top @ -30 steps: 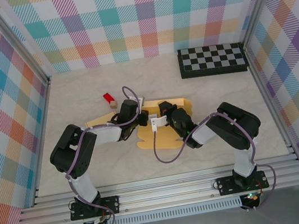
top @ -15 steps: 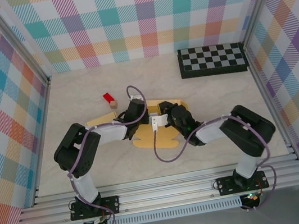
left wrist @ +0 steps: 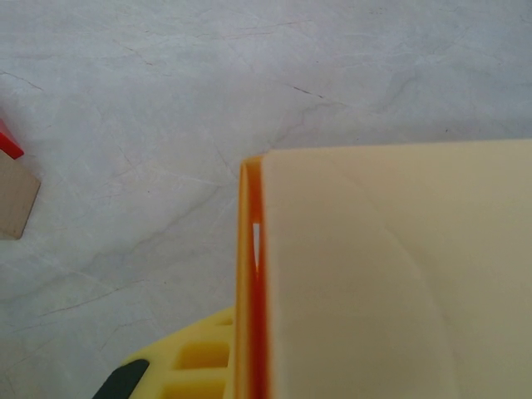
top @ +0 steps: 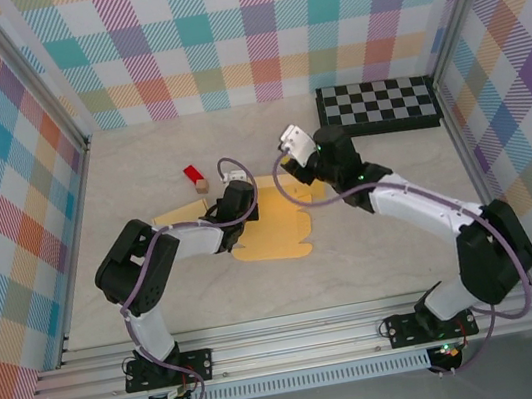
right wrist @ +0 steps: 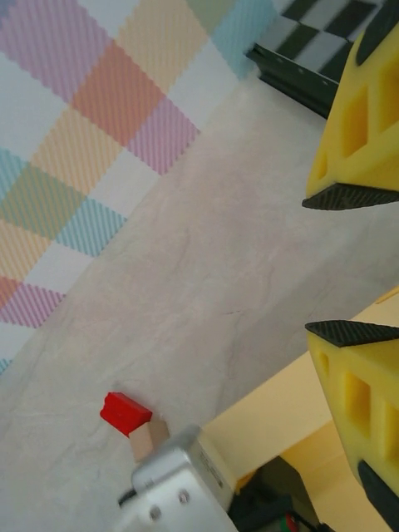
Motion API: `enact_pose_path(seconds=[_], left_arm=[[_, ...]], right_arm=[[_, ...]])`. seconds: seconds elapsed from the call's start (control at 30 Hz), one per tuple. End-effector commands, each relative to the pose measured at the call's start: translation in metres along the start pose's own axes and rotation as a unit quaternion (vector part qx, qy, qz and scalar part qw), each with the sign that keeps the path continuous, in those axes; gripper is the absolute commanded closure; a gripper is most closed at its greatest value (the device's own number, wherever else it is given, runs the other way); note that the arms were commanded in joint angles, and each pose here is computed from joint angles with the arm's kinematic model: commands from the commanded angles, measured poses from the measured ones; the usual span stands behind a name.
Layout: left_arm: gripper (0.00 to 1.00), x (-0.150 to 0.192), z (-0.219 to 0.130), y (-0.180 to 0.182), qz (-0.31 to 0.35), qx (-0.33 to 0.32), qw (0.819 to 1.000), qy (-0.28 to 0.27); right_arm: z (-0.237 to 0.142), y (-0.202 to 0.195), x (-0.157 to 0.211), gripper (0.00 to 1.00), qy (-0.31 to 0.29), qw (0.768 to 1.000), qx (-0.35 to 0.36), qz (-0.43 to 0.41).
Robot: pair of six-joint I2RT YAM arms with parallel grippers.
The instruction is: Fold the paper box
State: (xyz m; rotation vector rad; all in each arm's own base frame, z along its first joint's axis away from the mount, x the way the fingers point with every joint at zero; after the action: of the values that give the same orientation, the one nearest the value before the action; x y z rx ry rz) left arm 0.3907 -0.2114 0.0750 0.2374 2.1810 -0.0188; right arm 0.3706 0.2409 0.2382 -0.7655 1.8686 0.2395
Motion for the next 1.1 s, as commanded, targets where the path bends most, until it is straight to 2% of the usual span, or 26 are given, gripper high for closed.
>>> enact_pose_path(seconds=[0.0,0.2,0.3,0.37,0.53,0.67,0.83,1.07], left_arm=[[1.0,0.028,0.003,0.001,0.022,-0.002,0.999,0.042],[1.0,0.029,0.002,-0.005,0.025,0.019,0.998,0.047],[0.96,0.027,0.001,-0.008,0.028,0.029,0.998,0.048],[0.92,0.025,-0.002,-0.009,0.03,0.037,0.998,0.049],[0.71,0.017,-0.017,-0.013,0.05,0.067,0.995,0.048],[0.66,0.016,-0.031,-0.003,0.053,0.068,0.995,0.041],[0.67,0.018,-0.045,0.009,0.034,0.064,0.997,0.028],[0.72,0.008,-0.032,0.003,0.028,0.067,0.997,0.022]], right_arm=[[0.019,0.011,0.044,0.58,0.104,0.987,-0.037,0.12],[0.05,0.014,0.07,0.58,0.163,0.974,-0.031,0.155],[0.055,0.016,0.083,0.58,0.182,0.97,-0.032,0.161],[0.056,0.016,0.09,0.58,0.192,0.968,-0.025,0.161],[0.054,0.013,0.097,0.58,0.198,0.968,-0.013,0.155],[0.053,0.013,0.096,0.58,0.199,0.968,-0.012,0.151],[0.048,0.012,0.087,0.58,0.192,0.969,-0.015,0.155],[0.042,0.013,0.067,0.57,0.186,0.967,-0.03,0.172]])
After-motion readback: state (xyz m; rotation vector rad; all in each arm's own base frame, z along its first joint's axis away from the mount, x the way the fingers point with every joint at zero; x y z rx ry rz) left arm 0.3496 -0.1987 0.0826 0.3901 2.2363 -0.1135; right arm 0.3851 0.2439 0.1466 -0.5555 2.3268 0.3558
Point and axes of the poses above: each hand's point on the last joint's axis, 136 mm out from that joint toward the fingers, its own z axis out along the fingers, its own y axis along the line the jaws close on, x = y × z, the point moved 3 cm from there along -z, back along the fingers, and after that the axes turned 6 degrees about z, right-handed, at the moved point
